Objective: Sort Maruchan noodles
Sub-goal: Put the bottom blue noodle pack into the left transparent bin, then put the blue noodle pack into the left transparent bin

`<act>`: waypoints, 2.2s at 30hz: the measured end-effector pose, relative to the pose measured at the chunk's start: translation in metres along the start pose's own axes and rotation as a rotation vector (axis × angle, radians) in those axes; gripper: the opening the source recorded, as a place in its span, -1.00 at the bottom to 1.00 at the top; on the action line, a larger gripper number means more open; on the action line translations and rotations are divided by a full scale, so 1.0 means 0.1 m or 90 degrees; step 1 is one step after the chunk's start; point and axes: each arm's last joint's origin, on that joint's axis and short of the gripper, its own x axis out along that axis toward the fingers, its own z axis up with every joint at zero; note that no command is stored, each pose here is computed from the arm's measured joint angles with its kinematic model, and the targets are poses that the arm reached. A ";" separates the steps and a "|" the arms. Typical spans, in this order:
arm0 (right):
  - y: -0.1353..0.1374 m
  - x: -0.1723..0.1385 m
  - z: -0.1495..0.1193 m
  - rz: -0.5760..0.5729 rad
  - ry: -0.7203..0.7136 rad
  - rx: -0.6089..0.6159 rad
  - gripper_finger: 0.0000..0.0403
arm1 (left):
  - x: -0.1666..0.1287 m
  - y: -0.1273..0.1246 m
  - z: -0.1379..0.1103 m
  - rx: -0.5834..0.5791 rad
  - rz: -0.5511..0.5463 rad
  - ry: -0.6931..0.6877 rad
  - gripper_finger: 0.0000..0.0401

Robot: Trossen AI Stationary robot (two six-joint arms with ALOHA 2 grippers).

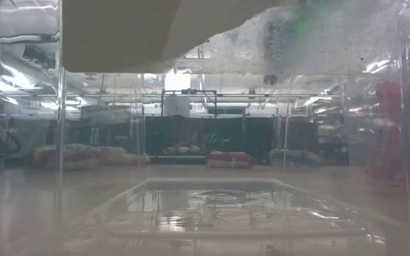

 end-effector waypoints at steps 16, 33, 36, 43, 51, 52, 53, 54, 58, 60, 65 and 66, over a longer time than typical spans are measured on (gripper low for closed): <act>-0.37 1.25 -0.70 -0.090 0.231 -0.401 0.02 | -0.77 0.29 0.13 -0.151 -0.081 -0.342 0.19; -0.45 1.61 -0.85 -0.179 0.247 -0.309 -0.64 | -1.27 0.28 0.46 -0.027 -0.100 -0.708 0.19; -0.43 1.46 -0.71 -0.187 0.204 -0.262 -0.91 | -1.40 0.32 0.51 0.028 -0.014 -0.801 0.19; -0.27 0.72 -0.04 -0.106 -0.032 -0.032 -0.91 | -1.51 0.51 0.67 0.023 0.298 -0.909 0.19; 0.19 -0.08 0.47 0.313 -0.362 0.147 -0.97 | -1.46 0.66 0.97 0.032 0.314 -0.875 0.37; 0.27 -0.12 0.46 0.352 -0.362 0.147 -0.97 | -1.46 0.67 1.01 0.047 0.304 -0.871 0.39; 0.36 -0.14 0.45 0.385 -0.354 0.146 -0.97 | -1.47 0.68 1.04 0.057 0.286 -0.869 0.41; 0.45 -0.16 0.42 0.415 -0.341 0.145 -0.97 | -1.47 0.69 1.08 0.069 0.276 -0.866 0.43; 0.88 -0.20 0.31 0.525 -0.305 0.146 -0.98 | -1.44 0.73 1.16 0.126 0.246 -0.830 0.47; 1.10 -0.23 0.28 0.570 -0.294 0.147 -0.98 | -1.45 0.74 1.17 0.144 0.203 -0.816 0.47; 1.60 -0.29 0.42 0.638 -0.275 0.117 -0.98 | -1.57 0.73 1.19 0.170 0.118 -0.746 0.47; 1.68 -0.30 0.46 0.658 -0.271 0.108 -0.98 | -1.62 0.71 1.18 0.181 0.104 -0.732 0.47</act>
